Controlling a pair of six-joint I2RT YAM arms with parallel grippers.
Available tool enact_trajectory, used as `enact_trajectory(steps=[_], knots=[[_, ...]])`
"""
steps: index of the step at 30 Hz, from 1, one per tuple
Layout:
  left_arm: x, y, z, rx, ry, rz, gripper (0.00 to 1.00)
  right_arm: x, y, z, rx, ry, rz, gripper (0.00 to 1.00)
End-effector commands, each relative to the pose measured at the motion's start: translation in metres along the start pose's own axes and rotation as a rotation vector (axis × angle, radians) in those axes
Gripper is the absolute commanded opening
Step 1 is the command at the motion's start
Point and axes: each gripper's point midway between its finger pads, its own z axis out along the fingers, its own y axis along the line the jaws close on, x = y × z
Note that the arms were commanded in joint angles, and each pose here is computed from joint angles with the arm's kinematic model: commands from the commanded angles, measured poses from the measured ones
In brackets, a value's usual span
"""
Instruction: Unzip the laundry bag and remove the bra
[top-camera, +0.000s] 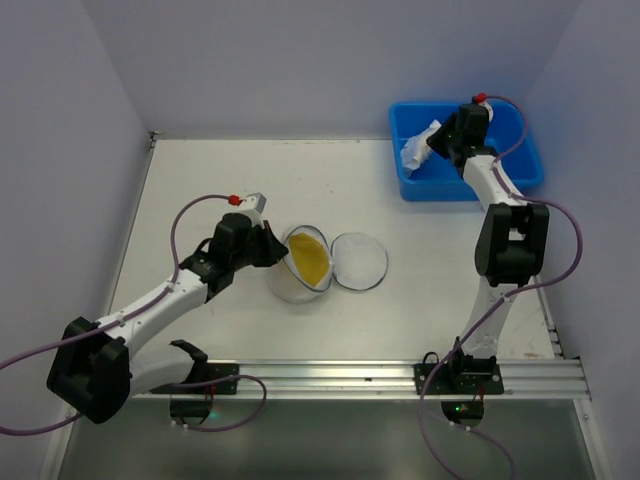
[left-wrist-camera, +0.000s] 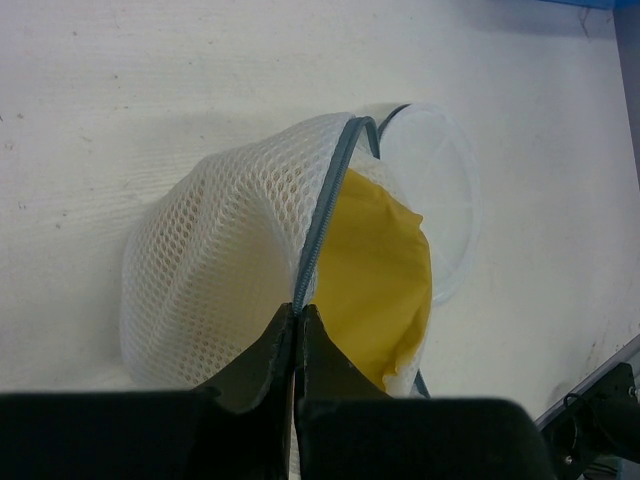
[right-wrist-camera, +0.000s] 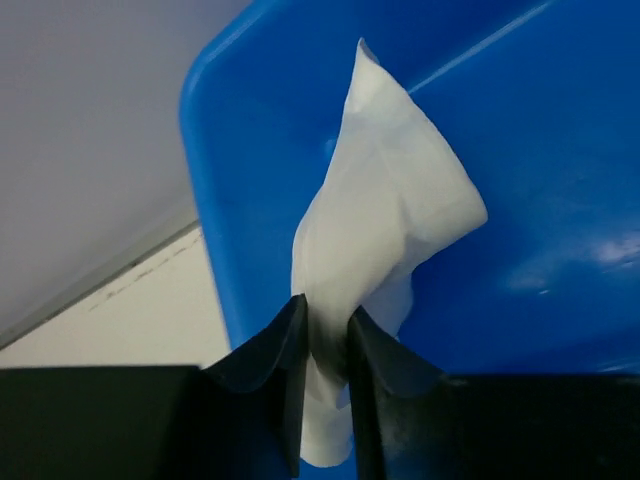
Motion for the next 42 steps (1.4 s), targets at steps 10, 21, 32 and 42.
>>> enact_trajectory(steps=[10,21,32,42], knots=[[-0.012,-0.012,0.000,0.054,-0.026,0.053,0.00,-0.057,-0.013,-0.065,0.234,-0.158,-0.104,0.86],[-0.011,-0.006,-0.008,0.025,-0.039,0.048,0.00,0.113,0.128,-0.189,-0.340,0.120,-0.358,0.85],[-0.007,0.000,-0.017,0.010,-0.055,0.046,0.00,0.285,0.169,-0.233,-0.584,0.387,-0.581,0.78],[0.000,0.000,-0.017,0.023,-0.041,0.035,0.00,0.343,0.156,-0.223,-0.555,0.506,-0.695,0.75]])
